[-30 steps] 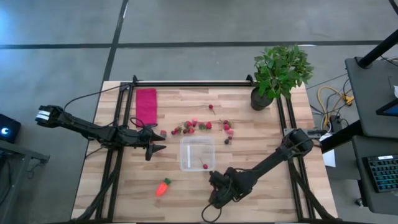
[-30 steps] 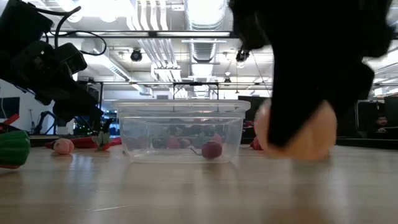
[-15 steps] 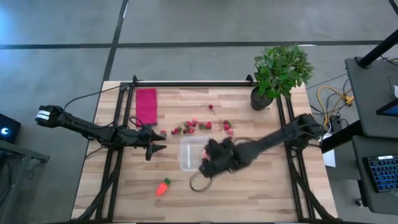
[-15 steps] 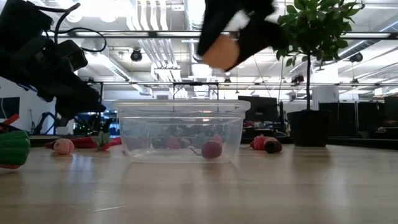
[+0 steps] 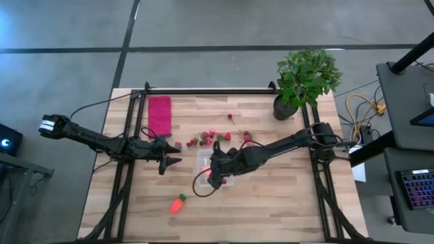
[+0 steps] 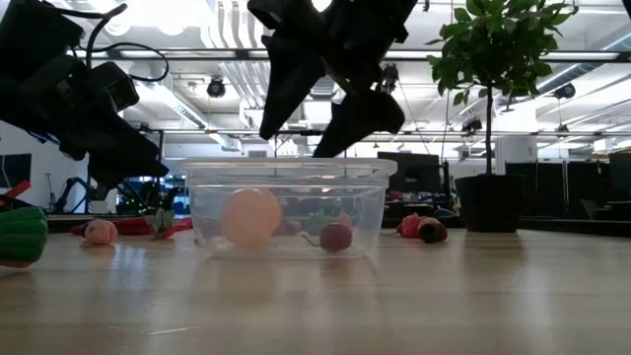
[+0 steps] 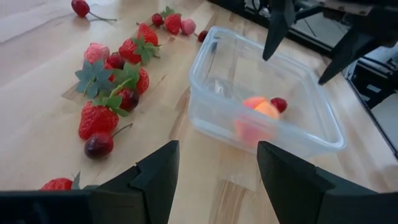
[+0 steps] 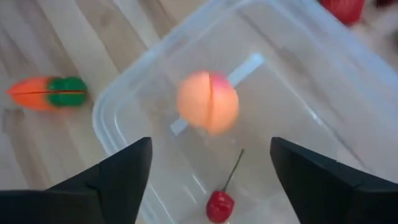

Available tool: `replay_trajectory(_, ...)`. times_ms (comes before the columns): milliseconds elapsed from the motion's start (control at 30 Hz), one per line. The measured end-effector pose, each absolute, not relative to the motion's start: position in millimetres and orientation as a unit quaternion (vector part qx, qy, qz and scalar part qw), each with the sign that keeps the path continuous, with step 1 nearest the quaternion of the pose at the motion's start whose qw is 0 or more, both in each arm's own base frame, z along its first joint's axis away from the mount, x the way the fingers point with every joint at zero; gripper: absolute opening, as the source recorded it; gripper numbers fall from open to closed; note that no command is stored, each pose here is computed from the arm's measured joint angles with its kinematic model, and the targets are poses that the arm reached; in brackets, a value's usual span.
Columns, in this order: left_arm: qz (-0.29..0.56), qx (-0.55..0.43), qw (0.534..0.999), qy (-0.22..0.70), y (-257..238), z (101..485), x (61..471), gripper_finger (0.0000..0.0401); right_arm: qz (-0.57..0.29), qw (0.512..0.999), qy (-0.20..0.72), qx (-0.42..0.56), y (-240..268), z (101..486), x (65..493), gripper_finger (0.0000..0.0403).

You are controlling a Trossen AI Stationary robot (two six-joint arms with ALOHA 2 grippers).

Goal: Pick and placing Produce into tupperware
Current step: Put the blackberry into the transparent bin

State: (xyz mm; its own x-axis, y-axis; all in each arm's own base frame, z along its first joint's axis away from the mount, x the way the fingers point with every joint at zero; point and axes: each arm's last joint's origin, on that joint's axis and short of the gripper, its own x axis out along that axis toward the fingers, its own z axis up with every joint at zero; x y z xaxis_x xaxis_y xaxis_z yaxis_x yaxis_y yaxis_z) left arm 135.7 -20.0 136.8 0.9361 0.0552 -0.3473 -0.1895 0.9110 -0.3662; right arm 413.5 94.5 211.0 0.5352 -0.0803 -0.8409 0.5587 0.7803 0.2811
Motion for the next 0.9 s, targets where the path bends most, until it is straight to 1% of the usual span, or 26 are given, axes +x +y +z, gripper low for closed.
replay_trajectory(67,0.064,-0.201,0.963,0.168,-20.0,136.6,135.6,0.0203,-0.217,0.817,0.449,0.290,93.0,215.1,409.6,0.0339)
replay_trajectory(167,0.063,-0.201,0.963,0.167,-20.0,136.9,135.7,0.0203,-0.311,0.775,0.456,0.310,86.9,225.8,394.2,0.0348)
replay_trajectory(233,0.064,-0.201,0.963,0.168,-20.0,136.7,135.6,0.0203,-0.372,0.735,0.463,0.326,80.6,232.5,380.2,0.0347)
replay_trajectory(400,0.063,-0.201,0.963,0.166,-20.0,137.0,135.7,0.0203,-0.491,0.636,0.468,0.368,64.7,246.1,348.5,0.0330)
replay_trajectory(500,0.063,-0.201,0.963,0.166,-20.0,137.1,135.8,0.0203,-0.506,0.596,0.496,0.379,54.7,240.4,340.2,0.0326)
replay_trajectory(600,0.063,-0.201,0.963,0.165,-20.0,137.2,135.8,0.0203,-0.496,0.572,0.517,0.400,43.4,227.9,338.5,0.0325)
replay_trajectory(733,0.063,-0.202,0.963,0.164,-20.0,137.4,135.8,0.0203,-0.487,0.557,0.516,0.432,28.2,207.0,336.2,0.0325)
replay_trajectory(900,0.053,-0.203,0.963,0.169,-20.7,137.0,135.7,0.0203,-0.487,0.542,0.488,0.481,9.2,188.7,326.9,0.0325)
